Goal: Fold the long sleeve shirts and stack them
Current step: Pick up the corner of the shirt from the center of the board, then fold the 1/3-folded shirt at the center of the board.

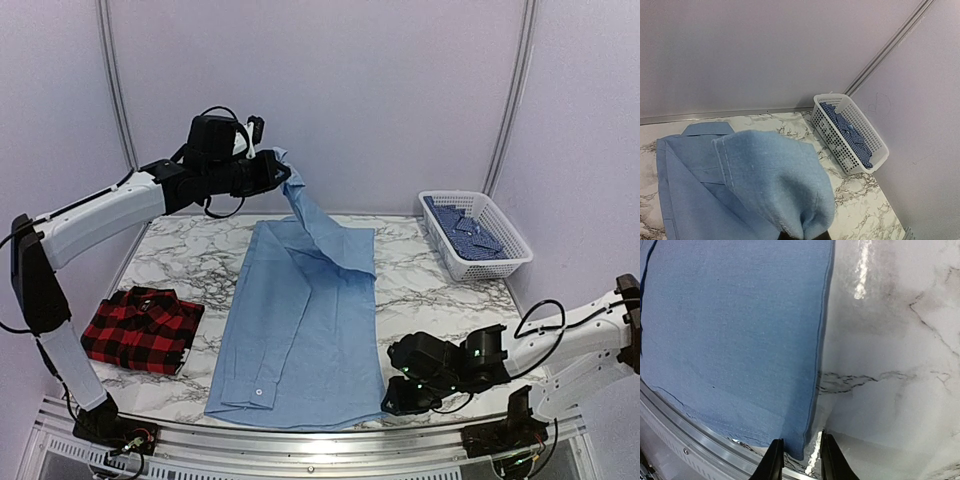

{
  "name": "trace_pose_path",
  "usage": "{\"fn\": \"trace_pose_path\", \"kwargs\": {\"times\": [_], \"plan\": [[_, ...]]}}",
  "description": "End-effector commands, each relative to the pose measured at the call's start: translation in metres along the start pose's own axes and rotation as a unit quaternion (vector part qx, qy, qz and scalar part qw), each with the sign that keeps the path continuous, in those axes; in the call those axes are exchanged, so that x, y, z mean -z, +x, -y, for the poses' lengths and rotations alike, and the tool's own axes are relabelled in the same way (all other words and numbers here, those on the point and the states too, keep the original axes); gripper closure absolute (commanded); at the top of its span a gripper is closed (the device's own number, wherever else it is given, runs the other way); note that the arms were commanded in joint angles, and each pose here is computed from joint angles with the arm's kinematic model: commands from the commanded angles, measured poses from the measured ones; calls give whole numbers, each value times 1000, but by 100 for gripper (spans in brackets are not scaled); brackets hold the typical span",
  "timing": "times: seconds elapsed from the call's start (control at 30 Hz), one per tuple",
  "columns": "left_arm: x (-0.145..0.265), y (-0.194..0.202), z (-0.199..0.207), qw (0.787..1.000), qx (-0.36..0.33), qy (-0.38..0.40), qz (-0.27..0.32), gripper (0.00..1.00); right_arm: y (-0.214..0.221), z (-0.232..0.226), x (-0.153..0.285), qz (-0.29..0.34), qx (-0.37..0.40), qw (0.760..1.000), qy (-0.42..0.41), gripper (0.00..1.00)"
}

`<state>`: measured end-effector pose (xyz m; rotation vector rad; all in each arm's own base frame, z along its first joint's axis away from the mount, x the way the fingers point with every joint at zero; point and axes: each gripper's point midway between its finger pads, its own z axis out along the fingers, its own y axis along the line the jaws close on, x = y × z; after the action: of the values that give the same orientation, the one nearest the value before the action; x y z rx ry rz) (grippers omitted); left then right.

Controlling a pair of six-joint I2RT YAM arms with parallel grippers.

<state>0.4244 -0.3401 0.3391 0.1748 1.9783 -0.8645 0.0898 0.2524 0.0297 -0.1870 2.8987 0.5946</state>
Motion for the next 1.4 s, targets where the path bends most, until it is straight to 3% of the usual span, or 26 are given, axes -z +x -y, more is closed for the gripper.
{"fn": "trace_pose_path", "kwargs": {"times": [0.0, 0.27, 0.53, 0.77, 1.03, 1.37], "plan": [[3, -18, 4, 1000, -12, 5, 16, 100, -7, -18, 4, 11, -1, 1000, -21, 79], [7, -34, 3, 999, -12, 4, 33, 100, -13, -27, 8, 16, 7, 1000, -23, 100], [21, -60, -8, 998, -11, -6, 60, 100, -28, -57, 23, 36, 42, 998, -33, 100], [35, -85, -41, 996, -6, -36, 81, 100, -47, -108, 22, 41, 93, 993, -59, 100], [59, -98, -100, 991, -3, -90, 94, 100, -54, -163, -8, 10, 155, 984, -87, 100], [70, -98, -153, 987, 18, -131, 90, 100, -59, -198, -39, -19, 186, 976, -110, 100]]}}
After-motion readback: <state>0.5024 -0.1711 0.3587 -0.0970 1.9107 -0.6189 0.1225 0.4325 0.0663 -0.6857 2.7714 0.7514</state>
